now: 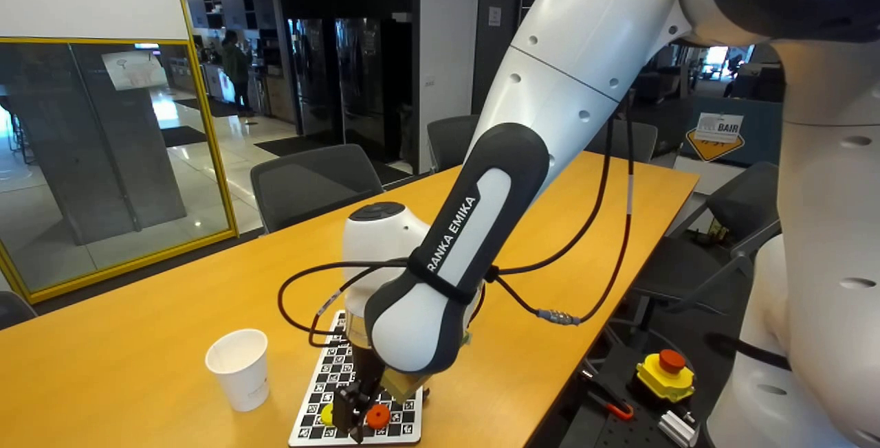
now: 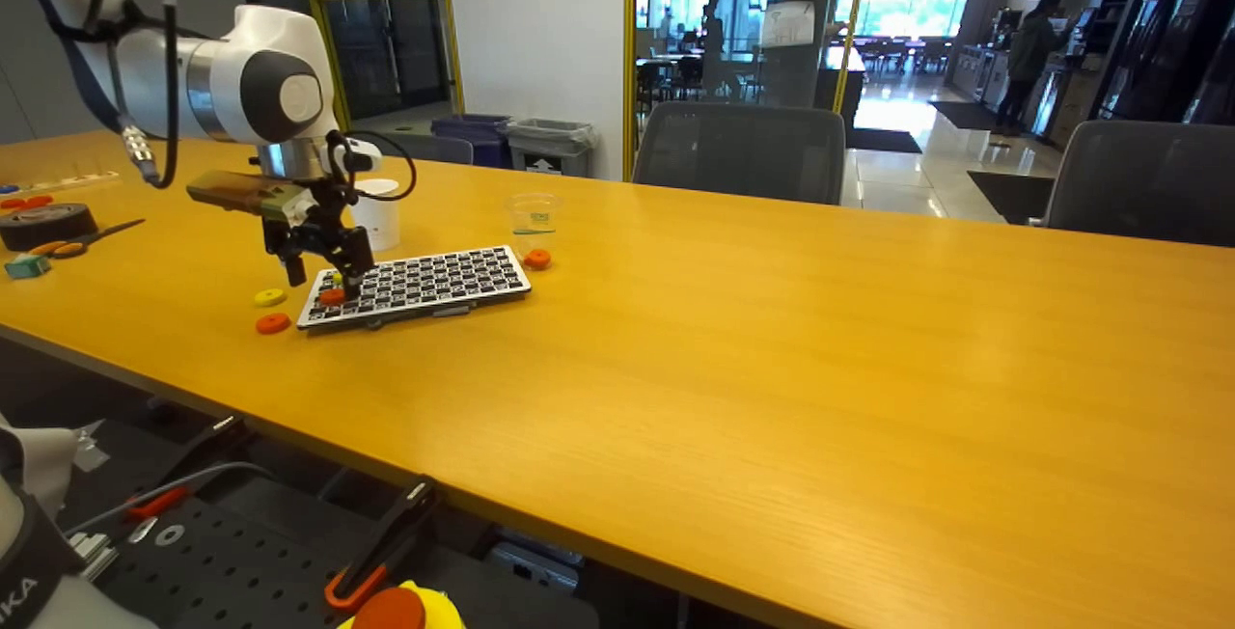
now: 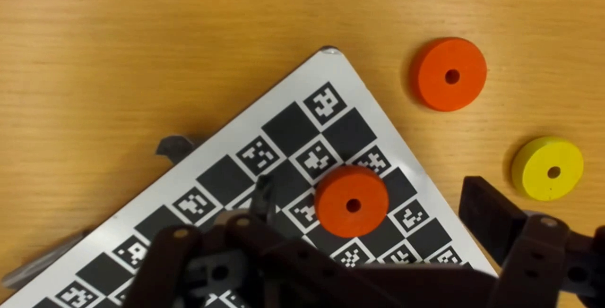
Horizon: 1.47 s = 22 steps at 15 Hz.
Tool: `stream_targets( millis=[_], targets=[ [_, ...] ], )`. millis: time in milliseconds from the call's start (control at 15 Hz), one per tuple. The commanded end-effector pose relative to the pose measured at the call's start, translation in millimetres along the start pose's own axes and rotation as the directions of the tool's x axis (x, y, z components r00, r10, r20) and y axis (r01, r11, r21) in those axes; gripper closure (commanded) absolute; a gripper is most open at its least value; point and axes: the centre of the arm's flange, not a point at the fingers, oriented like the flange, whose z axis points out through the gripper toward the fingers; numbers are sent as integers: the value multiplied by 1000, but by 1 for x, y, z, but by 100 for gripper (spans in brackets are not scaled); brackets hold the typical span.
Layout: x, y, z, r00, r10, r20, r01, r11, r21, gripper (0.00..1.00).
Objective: Put the orange rings on the clear cup and put the yellow rings in the white cup
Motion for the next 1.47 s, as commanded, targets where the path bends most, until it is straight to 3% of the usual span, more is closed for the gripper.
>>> stream_targets(
  millis=[0,1067,1133,1200,1267,1400],
  targets=[
    [-9,-1,-1,999,15,-51,-14,1000,11,0],
    [4,-8,1,997,8,-77,-14,997,-77,0],
    [5,-8,3,997,8,-74,-13,997,-80,25],
    [5,-7,4,997,8,-72,-14,997,-81,1],
    [6,-6,5,997,8,-71,-14,997,-82,28],
    [7,-5,7,997,8,-71,-14,996,-86,39]
  ],
)
